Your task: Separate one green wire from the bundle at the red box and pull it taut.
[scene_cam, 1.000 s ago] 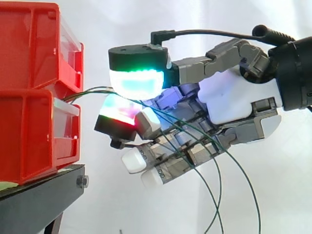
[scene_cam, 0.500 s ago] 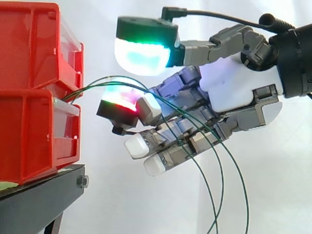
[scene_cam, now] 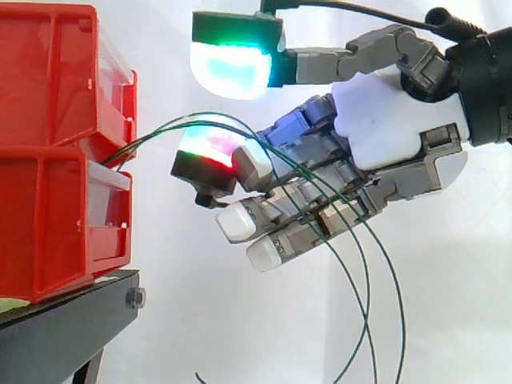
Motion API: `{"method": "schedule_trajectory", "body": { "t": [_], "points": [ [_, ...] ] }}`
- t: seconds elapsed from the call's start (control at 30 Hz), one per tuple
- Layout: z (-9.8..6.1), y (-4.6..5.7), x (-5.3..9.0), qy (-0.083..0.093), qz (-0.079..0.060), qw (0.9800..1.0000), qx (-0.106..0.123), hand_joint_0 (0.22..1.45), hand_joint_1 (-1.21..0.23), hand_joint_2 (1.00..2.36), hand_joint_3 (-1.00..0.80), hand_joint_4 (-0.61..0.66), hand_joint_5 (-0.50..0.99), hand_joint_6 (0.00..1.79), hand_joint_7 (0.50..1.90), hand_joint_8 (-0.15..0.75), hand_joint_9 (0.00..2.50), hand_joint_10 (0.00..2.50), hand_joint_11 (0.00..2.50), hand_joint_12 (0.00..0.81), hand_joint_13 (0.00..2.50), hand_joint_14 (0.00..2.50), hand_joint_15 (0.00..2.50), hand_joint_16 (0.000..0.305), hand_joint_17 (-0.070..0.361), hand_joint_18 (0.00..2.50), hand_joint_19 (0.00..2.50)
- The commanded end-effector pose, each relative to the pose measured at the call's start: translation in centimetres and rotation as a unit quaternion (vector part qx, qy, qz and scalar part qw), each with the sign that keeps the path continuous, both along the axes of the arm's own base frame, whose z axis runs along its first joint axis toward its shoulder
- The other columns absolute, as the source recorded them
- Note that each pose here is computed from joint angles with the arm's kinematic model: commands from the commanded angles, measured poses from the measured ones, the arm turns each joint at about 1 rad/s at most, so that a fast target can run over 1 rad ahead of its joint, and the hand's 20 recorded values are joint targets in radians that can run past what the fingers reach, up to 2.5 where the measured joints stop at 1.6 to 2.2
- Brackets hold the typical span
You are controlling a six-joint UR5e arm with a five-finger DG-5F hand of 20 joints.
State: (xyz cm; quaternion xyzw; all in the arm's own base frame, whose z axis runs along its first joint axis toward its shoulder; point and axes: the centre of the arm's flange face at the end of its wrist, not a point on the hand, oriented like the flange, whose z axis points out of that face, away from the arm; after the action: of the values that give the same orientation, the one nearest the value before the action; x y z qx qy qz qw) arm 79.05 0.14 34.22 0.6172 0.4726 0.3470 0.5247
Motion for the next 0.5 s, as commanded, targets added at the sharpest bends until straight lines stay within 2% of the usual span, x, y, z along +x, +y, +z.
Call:
{"method": "schedule_trajectory", "body": {
  "t": [0.0, 0.2, 0.43, 0.47],
  "points": [
    [0.07, -0.02, -0.05, 0.001, 0.000, 1.0000, 0.000, 0.60, -0.73, 1.02, -0.17, 0.21, -0.18, 0.83, 1.31, 0.360, 0.95, 0.02, 0.95, 0.440, 0.83, 0.01, 0.36, 0.050, 0.112, 0.74, 0.45],
    [0.07, -0.02, -0.05, 0.001, 0.000, 1.0000, 0.000, 0.60, -0.75, 1.03, 0.05, 0.12, -0.15, 0.86, 1.42, 0.374, 1.01, 0.02, 0.99, 0.454, 0.84, 0.01, 0.35, 0.052, 0.117, 0.79, 0.43],
    [0.07, -0.14, -0.05, 0.001, -0.001, 1.0000, 0.000, 0.60, -0.76, 1.03, 0.09, 0.08, -0.14, 0.86, 1.45, 0.378, 1.04, 0.02, 0.99, 0.460, 0.84, 0.01, 0.35, 0.054, 0.121, 0.80, 0.42],
    [0.31, -0.15, -0.10, -0.001, -0.001, 1.0000, 0.000, 0.61, -0.77, 1.02, 0.03, 0.09, -0.15, 0.85, 1.42, 0.370, 1.04, 0.02, 0.99, 0.457, 0.83, 0.01, 0.35, 0.054, 0.121, 0.80, 0.43]
  ]
}}
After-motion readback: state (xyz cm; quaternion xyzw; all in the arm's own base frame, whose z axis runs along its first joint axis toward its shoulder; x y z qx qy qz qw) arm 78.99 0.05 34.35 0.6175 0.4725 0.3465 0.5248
